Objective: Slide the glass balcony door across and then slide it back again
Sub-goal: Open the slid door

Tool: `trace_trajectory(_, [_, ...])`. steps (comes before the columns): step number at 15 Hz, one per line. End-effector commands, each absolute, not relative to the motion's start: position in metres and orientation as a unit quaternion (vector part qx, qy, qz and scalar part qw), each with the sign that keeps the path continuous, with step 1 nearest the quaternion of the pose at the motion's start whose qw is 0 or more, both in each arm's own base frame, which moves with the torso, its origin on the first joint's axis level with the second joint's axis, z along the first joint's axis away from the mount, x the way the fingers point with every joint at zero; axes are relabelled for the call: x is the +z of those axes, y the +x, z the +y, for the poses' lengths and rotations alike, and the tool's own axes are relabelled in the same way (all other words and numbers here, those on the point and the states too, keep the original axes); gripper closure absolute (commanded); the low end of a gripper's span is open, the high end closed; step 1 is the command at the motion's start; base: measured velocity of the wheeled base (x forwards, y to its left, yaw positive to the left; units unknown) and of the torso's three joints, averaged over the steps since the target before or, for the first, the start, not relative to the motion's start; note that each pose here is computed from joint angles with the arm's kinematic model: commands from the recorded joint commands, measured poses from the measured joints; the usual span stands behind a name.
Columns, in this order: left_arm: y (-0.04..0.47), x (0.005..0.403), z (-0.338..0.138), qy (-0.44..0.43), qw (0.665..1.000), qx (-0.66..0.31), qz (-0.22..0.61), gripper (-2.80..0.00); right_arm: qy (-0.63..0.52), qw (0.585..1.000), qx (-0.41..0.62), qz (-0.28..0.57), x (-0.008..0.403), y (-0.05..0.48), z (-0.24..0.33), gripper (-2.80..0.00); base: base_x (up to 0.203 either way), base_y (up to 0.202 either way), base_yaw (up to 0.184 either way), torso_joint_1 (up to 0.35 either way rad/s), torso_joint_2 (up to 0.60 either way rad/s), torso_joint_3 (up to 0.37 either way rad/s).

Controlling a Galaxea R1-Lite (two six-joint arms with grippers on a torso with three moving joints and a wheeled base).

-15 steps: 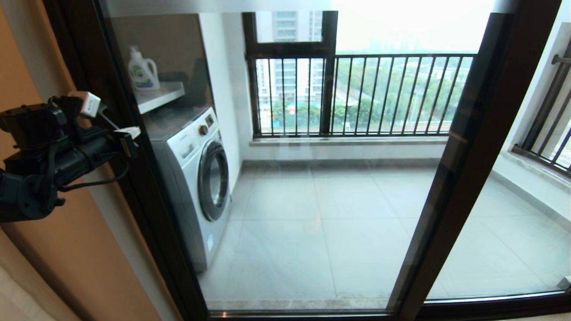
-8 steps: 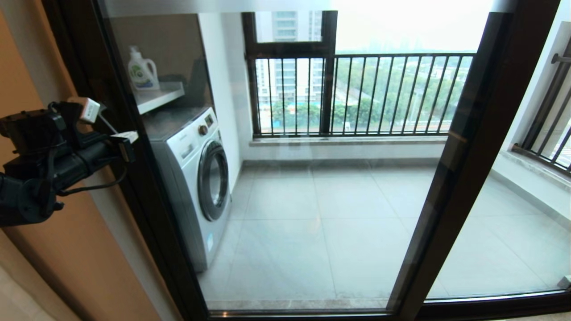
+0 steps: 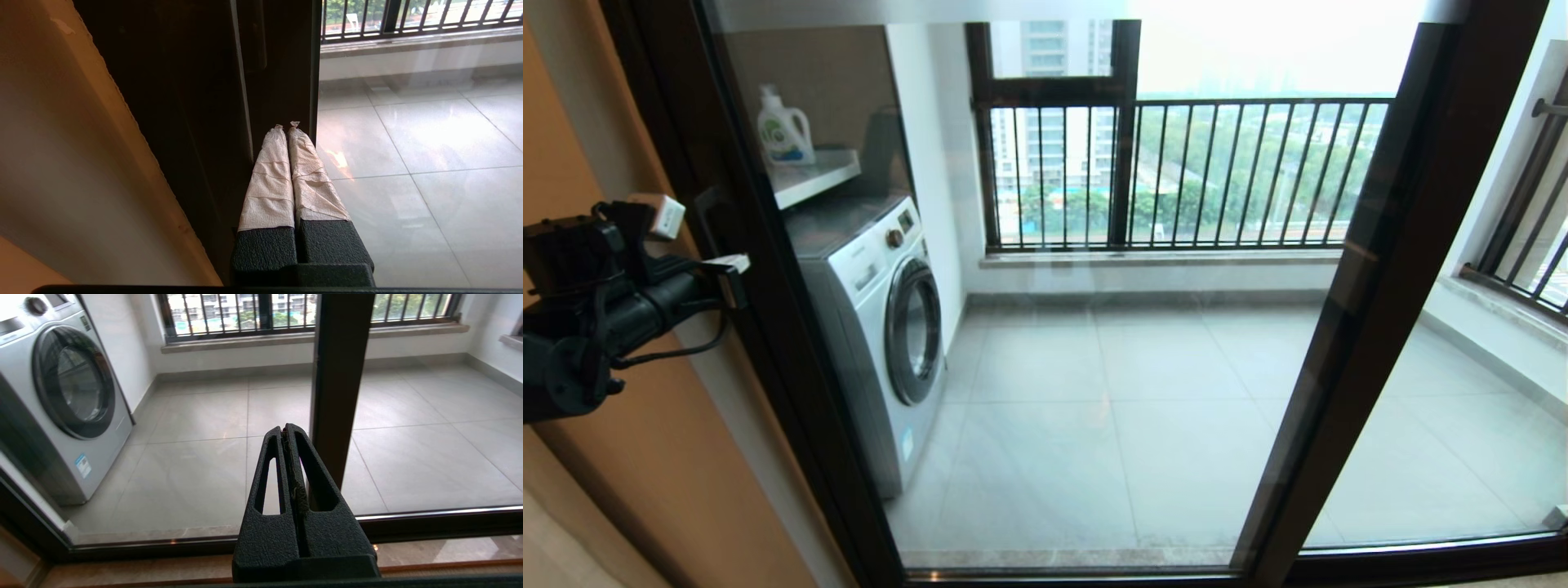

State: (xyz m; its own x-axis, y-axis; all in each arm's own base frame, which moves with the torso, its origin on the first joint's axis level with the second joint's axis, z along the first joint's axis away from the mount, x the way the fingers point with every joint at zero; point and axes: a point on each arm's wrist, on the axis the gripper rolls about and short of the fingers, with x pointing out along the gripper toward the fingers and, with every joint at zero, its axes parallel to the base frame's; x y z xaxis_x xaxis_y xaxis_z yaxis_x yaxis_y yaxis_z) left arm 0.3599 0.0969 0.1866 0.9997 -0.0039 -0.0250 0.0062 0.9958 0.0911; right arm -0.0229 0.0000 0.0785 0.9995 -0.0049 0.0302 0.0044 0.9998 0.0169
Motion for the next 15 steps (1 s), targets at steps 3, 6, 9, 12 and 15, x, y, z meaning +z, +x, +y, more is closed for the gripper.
trace_trajectory(3, [0.342, 0.208, 0.089, 0.050, 0.999, -0.013, -0.015, 0.00, 0.008, 1.000, -0.002, -0.009, 0.075, -0.022, 0.000, 0.00, 0.000, 0.000, 0.000, 0.000, 0.00, 0.000])
trace_trajectory(6, [0.321, 0.233, 0.059, 0.054, 0.996, -0.048, -0.048, 0.00, 0.008, 1.000, -0.003, -0.009, 0.075, -0.022, 0.000, 0.00, 0.000, 0.000, 0.000, 0.000, 0.00, 0.000])
trace_trajectory(9, [0.303, 0.256, 0.043, 0.059, 0.993, -0.063, -0.081, 0.00, 0.008, 1.000, -0.003, -0.009, 0.075, -0.022, 0.000, 0.00, 0.000, 0.000, 0.000, 0.000, 0.00, 0.000])
trace_trajectory(12, [0.304, 0.257, 0.053, 0.063, 0.993, -0.045, -0.084, 0.00, 0.008, 1.000, -0.003, -0.009, 0.075, -0.022, 0.000, 0.00, 0.000, 0.000, 0.000, 0.000, 0.00, 0.000])
trace_trajectory(15, [0.305, 0.257, 0.075, 0.066, 0.994, -0.016, -0.083, 0.00, 0.008, 1.000, -0.003, -0.009, 0.075, -0.022, 0.000, 0.00, 0.000, 0.000, 0.000, 0.000, 0.00, 0.000])
